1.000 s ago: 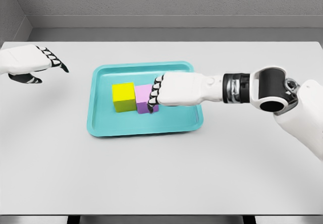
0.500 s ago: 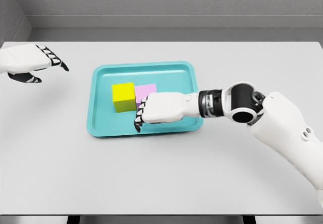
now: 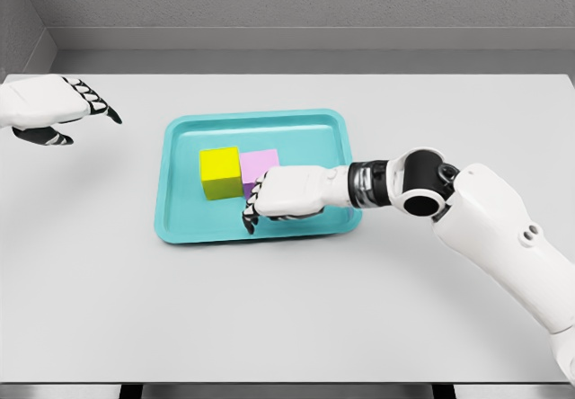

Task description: Push two cubes

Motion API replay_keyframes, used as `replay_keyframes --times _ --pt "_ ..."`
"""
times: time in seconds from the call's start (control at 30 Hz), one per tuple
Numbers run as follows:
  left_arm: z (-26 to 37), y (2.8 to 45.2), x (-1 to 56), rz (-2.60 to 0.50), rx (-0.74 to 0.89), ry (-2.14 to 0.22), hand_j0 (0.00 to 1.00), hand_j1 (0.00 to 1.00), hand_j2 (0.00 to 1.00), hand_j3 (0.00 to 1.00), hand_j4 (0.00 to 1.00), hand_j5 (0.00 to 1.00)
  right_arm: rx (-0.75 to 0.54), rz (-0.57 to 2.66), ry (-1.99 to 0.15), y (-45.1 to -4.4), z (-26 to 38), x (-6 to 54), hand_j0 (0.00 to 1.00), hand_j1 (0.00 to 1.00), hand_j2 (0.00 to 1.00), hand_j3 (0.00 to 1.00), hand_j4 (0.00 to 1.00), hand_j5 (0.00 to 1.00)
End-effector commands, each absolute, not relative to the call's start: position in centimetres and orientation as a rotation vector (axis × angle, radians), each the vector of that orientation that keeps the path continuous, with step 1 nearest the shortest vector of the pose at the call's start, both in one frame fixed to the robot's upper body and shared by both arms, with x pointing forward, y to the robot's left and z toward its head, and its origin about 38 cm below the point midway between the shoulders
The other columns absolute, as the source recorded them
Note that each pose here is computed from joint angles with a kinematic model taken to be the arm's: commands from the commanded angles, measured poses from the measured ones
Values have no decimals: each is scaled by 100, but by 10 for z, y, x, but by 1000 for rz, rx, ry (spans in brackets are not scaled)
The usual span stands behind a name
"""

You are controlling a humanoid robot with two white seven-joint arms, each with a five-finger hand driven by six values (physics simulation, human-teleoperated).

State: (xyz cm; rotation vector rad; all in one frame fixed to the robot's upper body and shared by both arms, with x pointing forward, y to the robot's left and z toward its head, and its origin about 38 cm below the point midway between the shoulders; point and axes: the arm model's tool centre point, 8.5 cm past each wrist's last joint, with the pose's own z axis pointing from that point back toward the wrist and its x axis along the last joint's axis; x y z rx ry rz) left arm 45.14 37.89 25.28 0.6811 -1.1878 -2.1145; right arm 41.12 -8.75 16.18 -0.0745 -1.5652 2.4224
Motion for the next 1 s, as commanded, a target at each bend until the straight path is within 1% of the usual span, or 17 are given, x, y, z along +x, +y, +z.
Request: replay_keyframes --times 0.0,0.47,0.53,0.6,0.63,0.77,0.97 --pt "254 380 451 -2109 683 -1190 79 79 79 79 79 79 -68 2415 -1561 -86 160 412 55 55 55 55 55 55" --pt "254 379 451 -2109 682 -1192 79 79 79 79 79 79 -76 2398 -1528 -82 154 425 55 55 55 55 55 55" --pt "254 380 452 -2108 682 -1191 85 85 85 85 85 85 -73 2394 -1519 -83 152 427 55 55 55 55 55 55" --pt "254 380 452 -2105 683 -1196 99 99 99 99 99 99 -74 2384 -1497 -86 148 431 55 55 55 55 55 55" --pt "254 380 452 -2103 681 -1198 100 100 100 100 100 100 -68 2383 -1505 -83 148 430 55 55 55 55 55 55" --pt "255 382 451 -2073 655 -1223 100 100 100 100 100 100 -72 2413 -1559 -75 159 419 55 55 55 55 55 55" --pt "255 400 447 -2064 672 -1170 100 100 100 100 100 100 -109 2442 -1600 -87 176 409 55 55 55 55 55 55"
